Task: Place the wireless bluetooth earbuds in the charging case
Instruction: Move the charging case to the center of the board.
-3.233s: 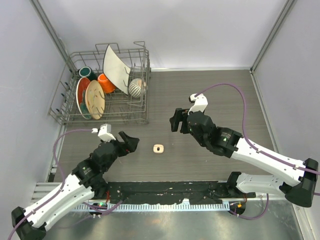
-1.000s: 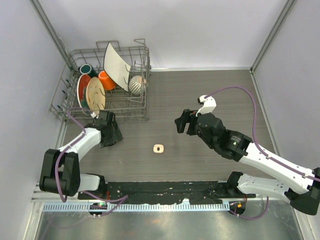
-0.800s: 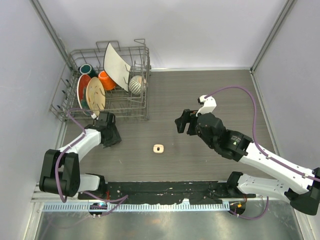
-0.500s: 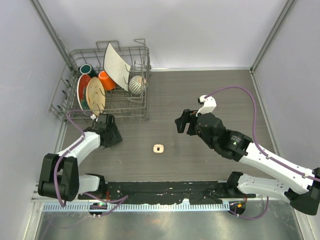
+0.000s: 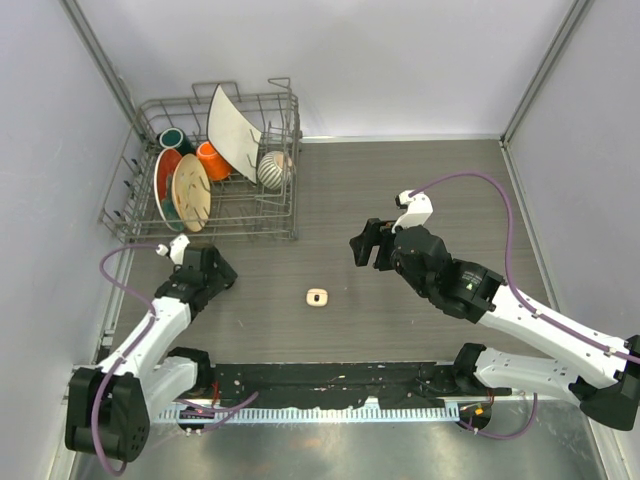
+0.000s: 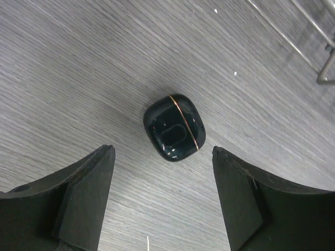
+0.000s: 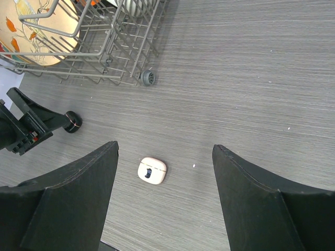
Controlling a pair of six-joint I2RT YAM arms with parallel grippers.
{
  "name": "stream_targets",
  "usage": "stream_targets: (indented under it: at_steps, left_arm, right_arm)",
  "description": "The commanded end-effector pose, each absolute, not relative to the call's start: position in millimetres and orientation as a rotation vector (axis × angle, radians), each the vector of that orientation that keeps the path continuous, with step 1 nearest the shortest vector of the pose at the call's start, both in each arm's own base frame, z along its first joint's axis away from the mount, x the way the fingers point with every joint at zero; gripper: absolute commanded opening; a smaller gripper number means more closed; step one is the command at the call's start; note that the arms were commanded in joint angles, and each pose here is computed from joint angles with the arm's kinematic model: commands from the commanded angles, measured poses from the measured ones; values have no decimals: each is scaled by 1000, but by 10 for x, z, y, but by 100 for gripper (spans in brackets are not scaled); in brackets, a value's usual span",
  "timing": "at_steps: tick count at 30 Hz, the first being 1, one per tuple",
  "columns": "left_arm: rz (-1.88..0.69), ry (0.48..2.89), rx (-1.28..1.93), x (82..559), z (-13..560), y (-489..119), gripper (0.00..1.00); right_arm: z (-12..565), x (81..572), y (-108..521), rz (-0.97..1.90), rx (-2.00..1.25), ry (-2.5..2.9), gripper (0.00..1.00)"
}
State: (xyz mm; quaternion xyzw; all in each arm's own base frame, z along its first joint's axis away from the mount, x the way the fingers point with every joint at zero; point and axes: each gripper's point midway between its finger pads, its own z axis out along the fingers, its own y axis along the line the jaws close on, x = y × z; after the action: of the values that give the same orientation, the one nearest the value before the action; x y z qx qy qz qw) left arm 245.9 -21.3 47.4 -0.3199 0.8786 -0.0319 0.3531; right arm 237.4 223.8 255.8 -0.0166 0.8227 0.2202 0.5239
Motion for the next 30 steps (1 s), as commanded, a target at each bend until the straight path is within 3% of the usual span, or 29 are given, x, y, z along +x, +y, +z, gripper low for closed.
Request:
stream_targets:
  at_steps: [1, 12, 22, 27, 30]
  left_arm:
    - [-49, 2142, -947, 2626, 519, -88, 79]
    - [-107, 2183, -1026, 2810, 253, -236, 76]
    - [-210, 2190, -1029, 2572, 213, -339, 37]
    - [-307, 2210, -1030, 2397, 149, -492, 26]
    - [-317, 2232, -1001, 2231, 62, -624, 24]
  right_arm:
    - [2643, 2408, 2227, 540, -15, 1942, 78]
    - [2635, 2413, 2220, 537, -15, 1944, 78]
    - [2599, 2415, 2227, 533, -15, 1956, 78]
    - [2557, 2427, 2259, 534, -18, 1967, 78]
    - [2545, 2423, 2280, 541, -22, 1973, 78]
